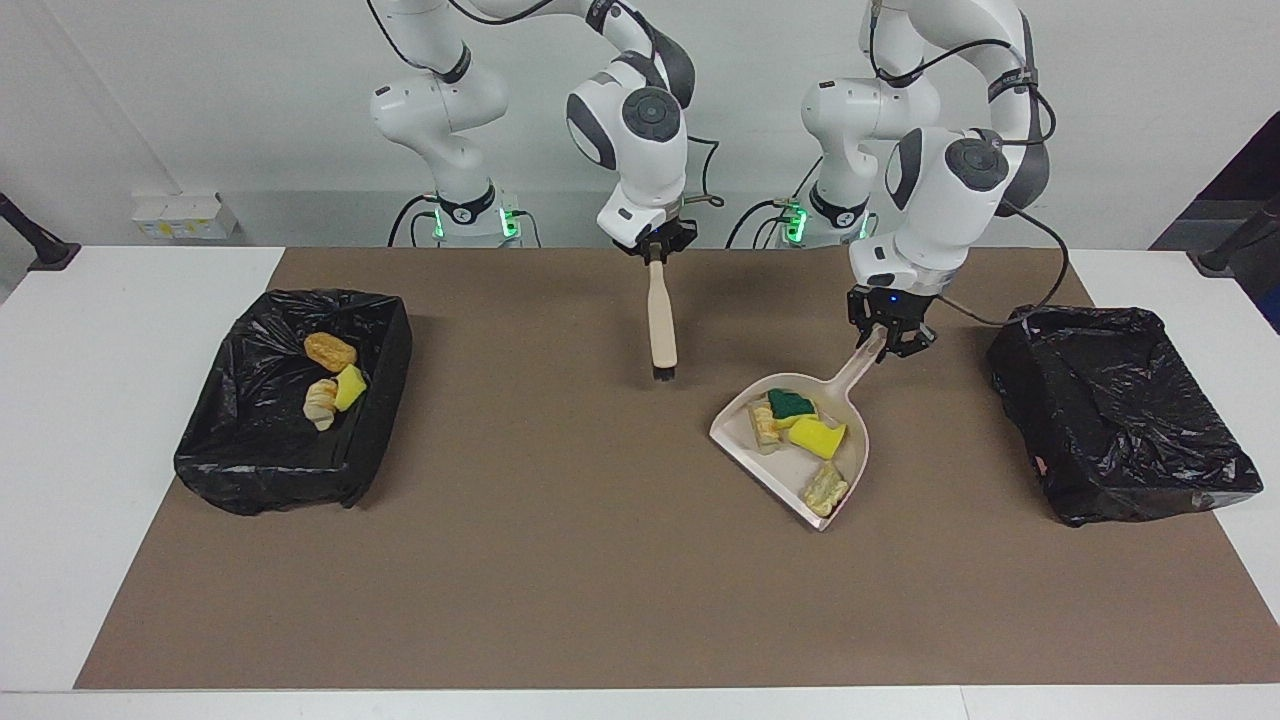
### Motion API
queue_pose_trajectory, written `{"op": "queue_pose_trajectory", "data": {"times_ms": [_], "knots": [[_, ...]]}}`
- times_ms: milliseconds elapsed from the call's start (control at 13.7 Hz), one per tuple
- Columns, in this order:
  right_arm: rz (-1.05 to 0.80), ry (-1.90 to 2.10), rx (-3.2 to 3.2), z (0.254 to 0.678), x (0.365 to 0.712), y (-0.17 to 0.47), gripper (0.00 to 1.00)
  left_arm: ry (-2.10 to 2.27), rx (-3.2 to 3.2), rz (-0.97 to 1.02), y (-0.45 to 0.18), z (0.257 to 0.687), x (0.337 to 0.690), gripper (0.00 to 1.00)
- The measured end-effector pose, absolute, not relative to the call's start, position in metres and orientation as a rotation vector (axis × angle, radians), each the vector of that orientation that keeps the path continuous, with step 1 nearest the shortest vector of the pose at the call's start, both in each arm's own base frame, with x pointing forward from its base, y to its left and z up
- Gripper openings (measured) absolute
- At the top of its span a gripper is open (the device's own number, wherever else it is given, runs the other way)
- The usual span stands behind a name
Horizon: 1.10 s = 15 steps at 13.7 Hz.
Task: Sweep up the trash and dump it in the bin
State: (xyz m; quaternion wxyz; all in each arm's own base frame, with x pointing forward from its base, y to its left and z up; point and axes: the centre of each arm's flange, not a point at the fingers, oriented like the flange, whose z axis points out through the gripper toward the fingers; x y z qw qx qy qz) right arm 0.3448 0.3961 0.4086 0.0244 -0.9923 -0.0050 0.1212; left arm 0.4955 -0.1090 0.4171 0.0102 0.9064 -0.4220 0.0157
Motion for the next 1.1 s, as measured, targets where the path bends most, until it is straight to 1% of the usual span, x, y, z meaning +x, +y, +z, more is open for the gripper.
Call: {"op": "queue_pose_trajectory", "data": {"times_ms": [219,365,584,803,1095], "knots": [[0.279,0.041,-3.062,0.382,0.288,0.430,0.26,-1.247,2.821,0.083,-0.081,0.422,0.501,0.34],[0.225,0.075,-3.038,0.364,0.268,0.440,0.26,-1.193,2.824,0.126,-0.062,0.432,0.506,0.34],[0.232,0.060,-3.050,0.347,0.258,0.443,0.26,-1.147,2.781,0.176,-0.015,0.459,0.510,0.34],[0.217,0.029,-3.072,0.340,0.259,0.442,0.26,-1.137,2.746,0.217,0.049,0.499,0.510,0.34],[0.199,-0.022,-3.082,0.335,0.262,0.442,0.26,-1.119,2.748,0.244,0.149,0.539,0.491,0.34]]}}
